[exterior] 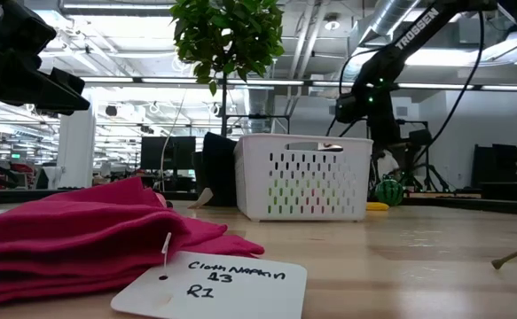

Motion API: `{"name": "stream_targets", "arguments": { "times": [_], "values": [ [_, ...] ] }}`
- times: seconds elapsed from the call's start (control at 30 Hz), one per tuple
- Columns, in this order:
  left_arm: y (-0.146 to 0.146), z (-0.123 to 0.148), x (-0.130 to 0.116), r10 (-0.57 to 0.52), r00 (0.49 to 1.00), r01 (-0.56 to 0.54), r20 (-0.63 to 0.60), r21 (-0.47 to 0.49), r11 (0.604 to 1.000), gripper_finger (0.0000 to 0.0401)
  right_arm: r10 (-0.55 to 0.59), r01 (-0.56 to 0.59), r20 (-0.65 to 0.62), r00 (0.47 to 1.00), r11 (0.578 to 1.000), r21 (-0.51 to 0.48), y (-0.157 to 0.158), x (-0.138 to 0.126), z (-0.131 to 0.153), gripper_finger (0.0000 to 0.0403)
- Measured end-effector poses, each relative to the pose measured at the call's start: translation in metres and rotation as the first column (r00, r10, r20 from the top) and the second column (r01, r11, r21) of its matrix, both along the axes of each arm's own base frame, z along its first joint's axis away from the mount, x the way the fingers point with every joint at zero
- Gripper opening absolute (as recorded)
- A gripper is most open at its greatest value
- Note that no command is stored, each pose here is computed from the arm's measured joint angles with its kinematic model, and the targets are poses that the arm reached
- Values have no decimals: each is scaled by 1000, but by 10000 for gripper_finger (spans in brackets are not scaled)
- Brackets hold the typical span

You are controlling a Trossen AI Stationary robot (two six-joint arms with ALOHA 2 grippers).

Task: Pick and placing Produce into tupperware
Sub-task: Put the watermelon into the bin

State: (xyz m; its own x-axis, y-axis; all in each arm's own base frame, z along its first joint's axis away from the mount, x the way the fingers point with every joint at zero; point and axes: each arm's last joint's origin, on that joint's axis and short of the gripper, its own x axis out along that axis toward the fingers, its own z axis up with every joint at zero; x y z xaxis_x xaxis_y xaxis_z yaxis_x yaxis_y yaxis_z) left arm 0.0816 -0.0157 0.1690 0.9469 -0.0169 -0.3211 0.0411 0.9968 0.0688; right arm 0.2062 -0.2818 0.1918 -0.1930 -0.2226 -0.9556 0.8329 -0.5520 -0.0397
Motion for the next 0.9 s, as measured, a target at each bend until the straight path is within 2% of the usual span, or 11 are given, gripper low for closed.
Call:
{"name": "stream_targets", "arguments": {
  "times": [0.57,0.9],
  "values": [
    [0,0,0,0,1000,0,0,0,1000,100,16,-16,-3,1000,998,59,-15,3,-36,398],
    [0,0,0,0,1000,0,0,0,1000,100,51,-51,-4,999,997,57,-18,1,-36,383]
  ]
}}
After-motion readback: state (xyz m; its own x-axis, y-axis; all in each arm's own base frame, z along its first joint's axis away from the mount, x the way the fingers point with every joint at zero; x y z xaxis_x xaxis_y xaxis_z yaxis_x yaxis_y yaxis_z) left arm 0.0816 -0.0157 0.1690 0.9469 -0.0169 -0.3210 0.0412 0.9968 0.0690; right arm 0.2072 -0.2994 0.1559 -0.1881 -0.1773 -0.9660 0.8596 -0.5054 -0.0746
